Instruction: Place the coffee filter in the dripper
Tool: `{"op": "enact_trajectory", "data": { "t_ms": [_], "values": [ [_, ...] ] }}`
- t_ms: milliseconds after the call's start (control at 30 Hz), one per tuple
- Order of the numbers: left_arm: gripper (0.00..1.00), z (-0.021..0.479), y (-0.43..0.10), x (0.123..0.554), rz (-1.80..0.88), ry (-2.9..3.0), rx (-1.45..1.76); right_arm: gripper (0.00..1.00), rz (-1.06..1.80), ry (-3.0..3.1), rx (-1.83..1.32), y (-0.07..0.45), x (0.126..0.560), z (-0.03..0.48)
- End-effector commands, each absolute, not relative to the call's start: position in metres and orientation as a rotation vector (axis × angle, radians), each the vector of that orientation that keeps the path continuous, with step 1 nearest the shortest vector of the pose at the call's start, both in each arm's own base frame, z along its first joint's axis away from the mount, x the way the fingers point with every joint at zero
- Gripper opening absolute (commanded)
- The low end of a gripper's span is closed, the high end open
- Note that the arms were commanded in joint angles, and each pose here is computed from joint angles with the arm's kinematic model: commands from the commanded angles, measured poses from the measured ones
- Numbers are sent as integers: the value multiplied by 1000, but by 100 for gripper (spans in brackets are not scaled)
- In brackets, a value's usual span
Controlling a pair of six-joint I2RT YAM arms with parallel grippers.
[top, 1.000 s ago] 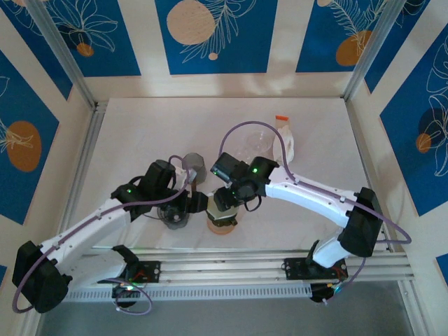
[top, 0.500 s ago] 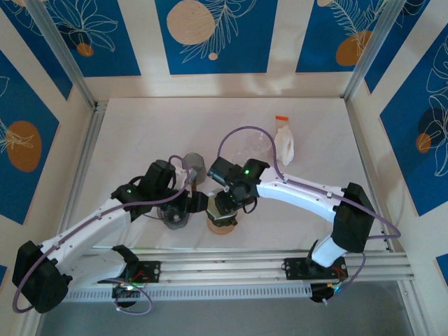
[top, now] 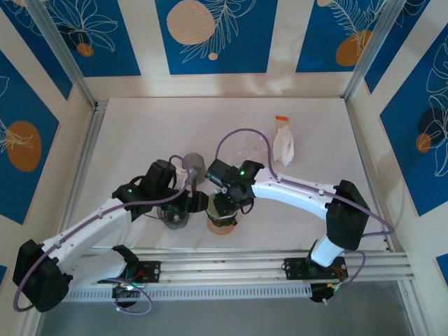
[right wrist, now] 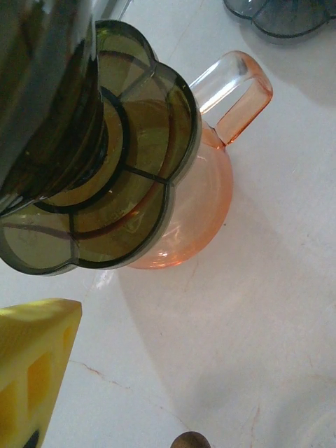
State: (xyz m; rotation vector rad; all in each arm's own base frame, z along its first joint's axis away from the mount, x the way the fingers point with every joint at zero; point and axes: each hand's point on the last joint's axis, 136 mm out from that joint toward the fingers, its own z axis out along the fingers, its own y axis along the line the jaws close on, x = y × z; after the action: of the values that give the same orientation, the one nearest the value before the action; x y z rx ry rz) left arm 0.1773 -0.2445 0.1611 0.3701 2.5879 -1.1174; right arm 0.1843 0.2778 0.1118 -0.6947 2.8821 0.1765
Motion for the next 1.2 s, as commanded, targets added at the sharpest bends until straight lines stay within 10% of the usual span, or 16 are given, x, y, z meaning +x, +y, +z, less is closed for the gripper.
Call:
{"op": "enact_trajectory", "data": {
  "t_ms": [0, 1167],
  "values": [
    [76, 156, -244, 174, -1115, 2600, 365, 57, 101, 2903, -718, 270, 180, 98],
    [77, 156, -242, 180, -1082, 2612, 331, 57, 373, 2563, -486, 232, 166, 221]
  ]
}}
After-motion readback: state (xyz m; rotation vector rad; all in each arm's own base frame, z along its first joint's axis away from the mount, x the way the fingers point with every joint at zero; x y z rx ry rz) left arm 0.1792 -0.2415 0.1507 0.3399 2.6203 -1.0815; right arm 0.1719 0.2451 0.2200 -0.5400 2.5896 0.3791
